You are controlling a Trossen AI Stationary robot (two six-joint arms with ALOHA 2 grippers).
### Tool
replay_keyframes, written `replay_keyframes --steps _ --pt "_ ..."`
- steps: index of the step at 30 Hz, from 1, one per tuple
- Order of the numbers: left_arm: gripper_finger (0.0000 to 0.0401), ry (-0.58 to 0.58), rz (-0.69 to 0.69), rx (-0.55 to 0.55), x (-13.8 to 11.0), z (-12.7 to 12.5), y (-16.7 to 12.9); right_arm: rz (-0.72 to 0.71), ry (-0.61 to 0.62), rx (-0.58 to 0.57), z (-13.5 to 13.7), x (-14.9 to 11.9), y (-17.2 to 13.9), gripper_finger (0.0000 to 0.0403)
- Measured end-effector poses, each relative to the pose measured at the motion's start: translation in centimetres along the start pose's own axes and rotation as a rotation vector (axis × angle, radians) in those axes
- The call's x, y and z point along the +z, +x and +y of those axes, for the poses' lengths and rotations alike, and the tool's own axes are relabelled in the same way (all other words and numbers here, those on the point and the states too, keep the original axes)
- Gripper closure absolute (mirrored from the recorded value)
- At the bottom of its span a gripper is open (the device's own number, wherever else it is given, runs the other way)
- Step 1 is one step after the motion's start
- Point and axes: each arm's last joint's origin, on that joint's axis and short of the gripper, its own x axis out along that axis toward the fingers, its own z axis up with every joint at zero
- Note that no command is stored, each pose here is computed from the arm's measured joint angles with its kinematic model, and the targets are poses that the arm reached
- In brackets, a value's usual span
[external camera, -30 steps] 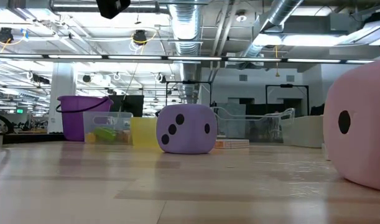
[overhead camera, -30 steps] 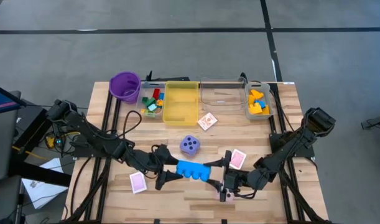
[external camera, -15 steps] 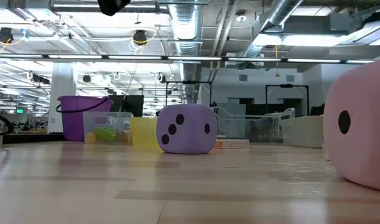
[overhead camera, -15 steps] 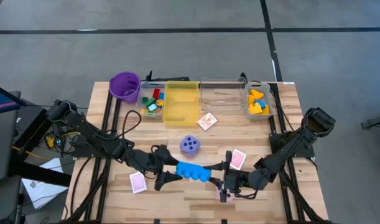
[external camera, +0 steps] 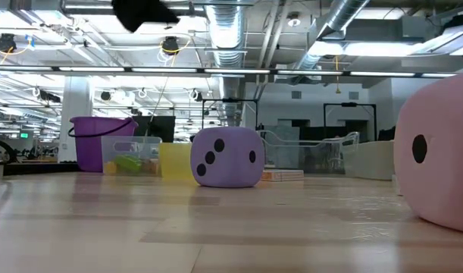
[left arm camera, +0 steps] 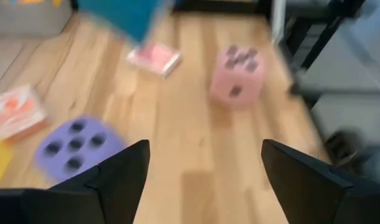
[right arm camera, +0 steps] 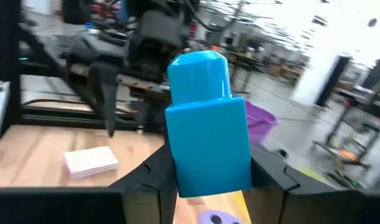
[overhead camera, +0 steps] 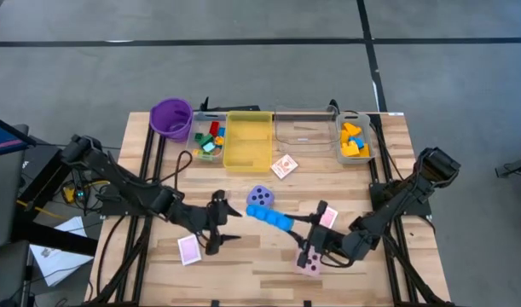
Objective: Pick & Place Toys
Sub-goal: Put the large blue game piece into the gray bin
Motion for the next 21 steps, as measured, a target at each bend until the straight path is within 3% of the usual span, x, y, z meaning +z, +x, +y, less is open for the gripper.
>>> replay_keyframes --steps 5,8,16,21 --pt "0.0100 0.056 0.135 0.052 -1.3 0.7 -0.6 0.043 0.044 -0.230 -0.5 -0.1 -0.4 0.0265" --pt "0.0100 0.071 0.144 0.098 -1.5 0.8 -0.6 0.077 0.041 -0.417 -0.9 -0.2 -0.8 0.0270" --pt "0.0100 0.091 0.095 0.277 -1.4 1.4 -0.3 0.091 0.065 -0.511 -3.7 0.8 0.8 0.0268" --pt "0.0100 0.084 0.073 0.322 -1.6 1.9 -0.1 0.109 0.066 -0.603 -7.7 3.1 1.9 0.0269"
